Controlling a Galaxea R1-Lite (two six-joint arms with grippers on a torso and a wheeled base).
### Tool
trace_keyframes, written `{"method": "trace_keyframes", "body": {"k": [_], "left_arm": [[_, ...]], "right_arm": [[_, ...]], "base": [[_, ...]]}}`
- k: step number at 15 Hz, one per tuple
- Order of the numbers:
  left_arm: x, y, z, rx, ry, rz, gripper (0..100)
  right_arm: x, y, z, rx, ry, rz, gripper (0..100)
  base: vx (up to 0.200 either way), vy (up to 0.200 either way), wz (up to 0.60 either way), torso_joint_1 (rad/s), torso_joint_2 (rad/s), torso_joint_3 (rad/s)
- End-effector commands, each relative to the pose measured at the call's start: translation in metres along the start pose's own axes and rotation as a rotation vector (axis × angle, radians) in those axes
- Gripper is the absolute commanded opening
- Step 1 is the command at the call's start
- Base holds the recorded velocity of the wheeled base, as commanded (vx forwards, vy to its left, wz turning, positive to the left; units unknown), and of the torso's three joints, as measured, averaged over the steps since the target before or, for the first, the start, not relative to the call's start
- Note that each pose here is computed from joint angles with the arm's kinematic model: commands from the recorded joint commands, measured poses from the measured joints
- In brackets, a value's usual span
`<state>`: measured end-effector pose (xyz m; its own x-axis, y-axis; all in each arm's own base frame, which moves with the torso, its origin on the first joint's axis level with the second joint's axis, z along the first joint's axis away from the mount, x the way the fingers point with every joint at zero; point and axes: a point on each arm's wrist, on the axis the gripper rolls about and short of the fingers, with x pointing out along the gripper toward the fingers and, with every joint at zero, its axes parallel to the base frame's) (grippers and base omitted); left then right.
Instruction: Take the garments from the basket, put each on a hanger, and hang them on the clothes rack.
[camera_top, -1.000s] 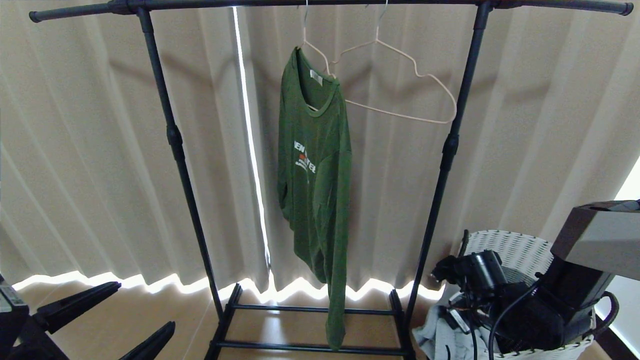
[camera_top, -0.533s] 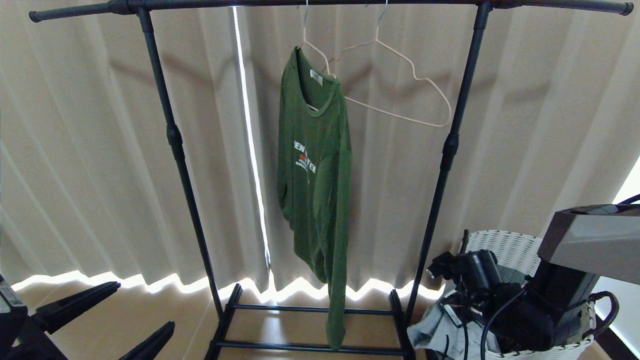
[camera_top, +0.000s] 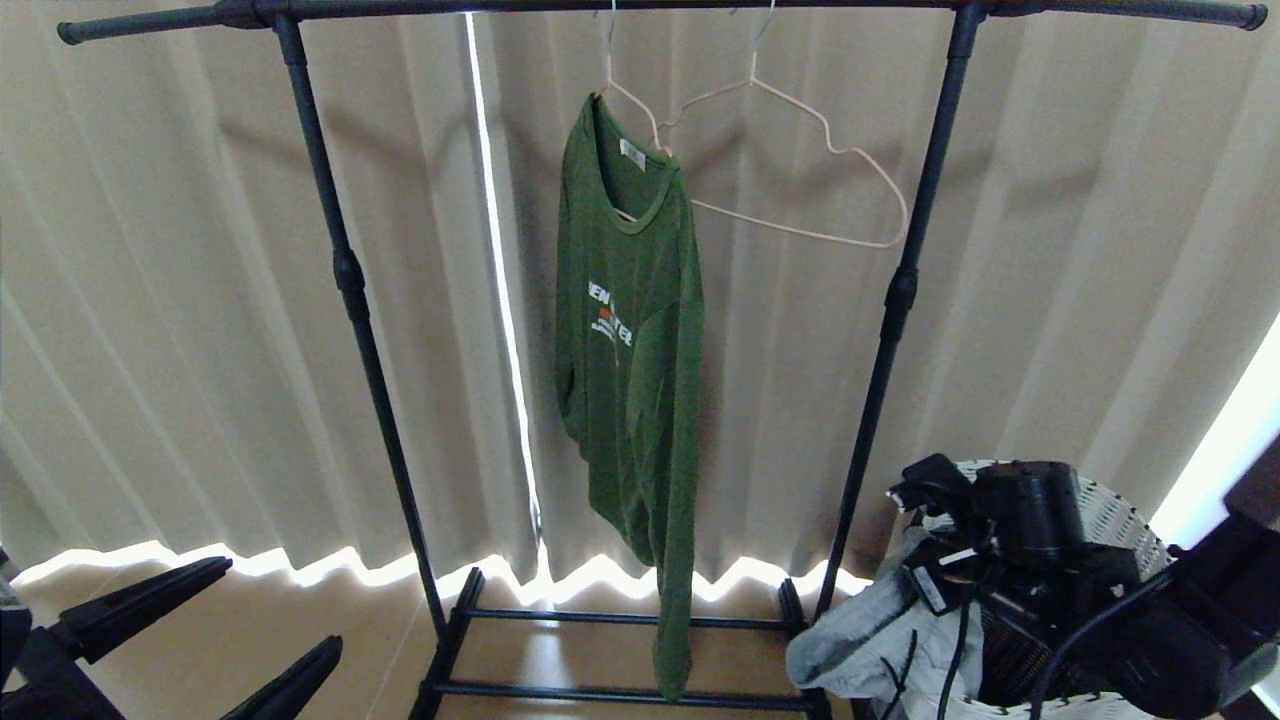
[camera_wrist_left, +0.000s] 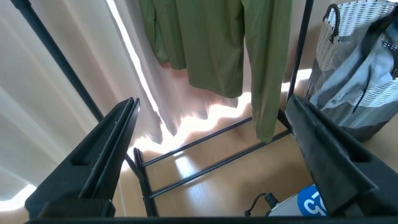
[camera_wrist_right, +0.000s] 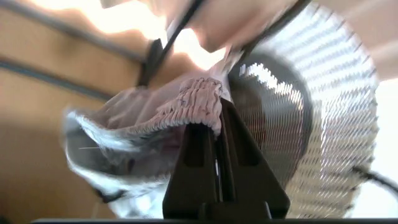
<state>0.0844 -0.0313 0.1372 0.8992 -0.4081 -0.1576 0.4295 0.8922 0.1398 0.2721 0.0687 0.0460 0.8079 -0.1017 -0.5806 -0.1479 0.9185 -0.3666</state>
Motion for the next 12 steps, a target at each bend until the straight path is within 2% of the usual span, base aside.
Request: {"method": "trace_keyframes", "body": {"k": [1,2,4,6,10,12], "left_arm": [[0.000,0.000,0.000,0.001,0.002,0.000,100],[0.000,0.000,-0.001,0.000,0.005,0.001,100],[0.000,0.000,-0.001,-0.001,0.007,0.000,100],[0.000,0.000,-0.002,0.000,0.013,-0.002,100],[-0.002,-0.001,-0.001,0.005,-0.004,-0.002,100],[-0.002,-0.001,-0.002,0.006,0.001,-0.006,100]], "right_arm": [[-0.077,-0.031,0.033,0.054,-0.245,0.057,0],[-0.099,-0.041,0.046,0.068,-0.336,0.086,0],[-0.119,-0.051,0.064,0.084,-0.427,0.075,0],[-0.131,-0.056,0.071,0.070,-0.456,0.066,0],[-0.134,-0.057,0.076,0.070,-0.479,0.069,0],[-0.136,-0.050,0.082,0.055,-0.502,0.108,0]], "base": [[0.000,0.000,0.00,0.000,0.00,0.000],[0.000,0.000,0.00,0.000,0.00,0.000],[0.000,0.000,0.00,0.000,0.00,0.000],[0.000,0.000,0.00,0.000,0.00,0.000],[0.000,0.000,0.00,0.000,0.00,0.000],[0.000,0.000,0.00,0.000,0.00,0.000]]}}
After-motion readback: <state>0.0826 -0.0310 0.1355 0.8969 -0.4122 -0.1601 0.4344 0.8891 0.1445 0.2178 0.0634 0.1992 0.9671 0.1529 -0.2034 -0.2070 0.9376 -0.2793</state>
